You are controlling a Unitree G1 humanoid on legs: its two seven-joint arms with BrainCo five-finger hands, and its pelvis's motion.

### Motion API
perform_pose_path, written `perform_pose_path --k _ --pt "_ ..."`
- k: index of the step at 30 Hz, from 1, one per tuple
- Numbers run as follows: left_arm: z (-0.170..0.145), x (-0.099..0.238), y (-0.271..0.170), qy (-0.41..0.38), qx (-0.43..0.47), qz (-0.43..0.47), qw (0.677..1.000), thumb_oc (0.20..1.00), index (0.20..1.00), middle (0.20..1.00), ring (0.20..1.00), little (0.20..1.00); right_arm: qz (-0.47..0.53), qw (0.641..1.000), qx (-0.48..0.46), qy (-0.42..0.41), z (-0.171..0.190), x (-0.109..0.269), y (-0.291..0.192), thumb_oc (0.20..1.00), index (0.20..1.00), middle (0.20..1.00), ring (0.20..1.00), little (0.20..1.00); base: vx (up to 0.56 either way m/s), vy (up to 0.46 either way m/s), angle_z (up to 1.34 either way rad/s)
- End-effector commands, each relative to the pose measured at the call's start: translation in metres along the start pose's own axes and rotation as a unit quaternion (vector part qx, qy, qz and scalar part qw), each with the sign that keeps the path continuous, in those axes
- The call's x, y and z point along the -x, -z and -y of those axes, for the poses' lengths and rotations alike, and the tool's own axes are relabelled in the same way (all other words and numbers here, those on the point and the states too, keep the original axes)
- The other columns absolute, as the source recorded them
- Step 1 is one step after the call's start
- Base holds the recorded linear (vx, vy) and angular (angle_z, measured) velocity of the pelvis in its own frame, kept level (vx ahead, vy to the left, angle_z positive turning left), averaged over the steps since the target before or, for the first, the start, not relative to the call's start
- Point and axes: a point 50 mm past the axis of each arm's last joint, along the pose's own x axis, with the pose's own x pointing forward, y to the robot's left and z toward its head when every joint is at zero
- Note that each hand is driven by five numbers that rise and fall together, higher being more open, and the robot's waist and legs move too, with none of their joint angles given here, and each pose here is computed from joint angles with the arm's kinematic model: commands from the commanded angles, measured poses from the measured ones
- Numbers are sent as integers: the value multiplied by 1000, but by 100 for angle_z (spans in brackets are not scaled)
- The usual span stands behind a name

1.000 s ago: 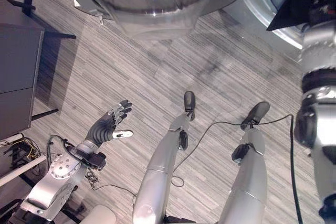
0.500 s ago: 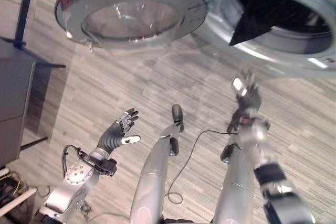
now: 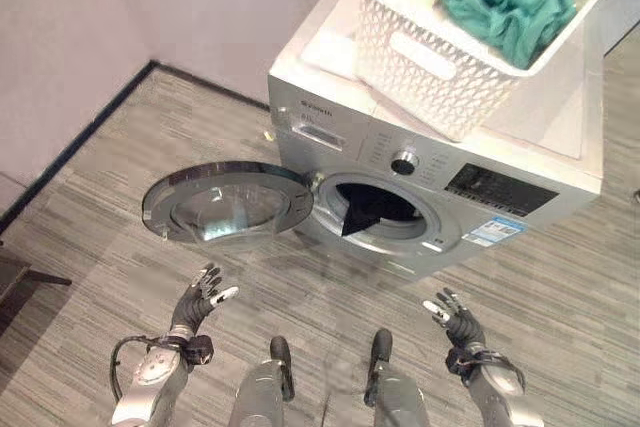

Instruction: Grab the laundry basket,head to the washer,open it,put in the laundry and shut it.

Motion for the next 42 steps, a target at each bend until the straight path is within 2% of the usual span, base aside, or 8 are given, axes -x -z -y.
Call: perform_pose_path --k 1,7,10,11,15,23,28,42 --pt "-2 5 3 -18 -22 5 1000 1000 1000 1000 1000 1000 129 989 16 75 30 1 -61 1000 1000 1000 1000 1000 194 137 -3" --pt "-1 12 14 -16 -36 -12 999 1000 1000 1000 1000 1000 334 921 97 177 45 31 -155 1000 1000 1000 1000 1000 139 104 -4" --pt "2 13 14 -5 -41 -13 999 1000 1000 1000 1000 1000 477 819 193 254 45 68 -230 1000 1000 1000 1000 1000 228 -99 -3" --pt "2 12 14 -4 -41 -12 999 1000 1000 1000 1000 1000 478 818 194 256 45 68 -230 1000 1000 1000 1000 1000 120 -84 -7" --pt "13 9 6 29 -62 -1 998 1000 1000 1000 1000 1000 588 721 216 298 38 103 -299 1000 1000 1000 1000 1000 195 -134 40" --pt "27 13 19 71 -75 -23 994 1000 1000 1000 1000 1000 617 663 326 271 22 122 -363 1000 1000 1000 1000 1000 107 -204 74" --pt "38 11 16 107 -72 -23 991 1000 1000 1000 1000 1000 557 630 485 240 -2 128 -420 1000 1000 1000 1000 1000 42 -326 40" --pt "54 4 22 167 -60 -63 982 1000 1000 1000 1000 1000 386 624 655 182 -61 94 -470 1000 1000 1000 1000 1000 22 -50 30"
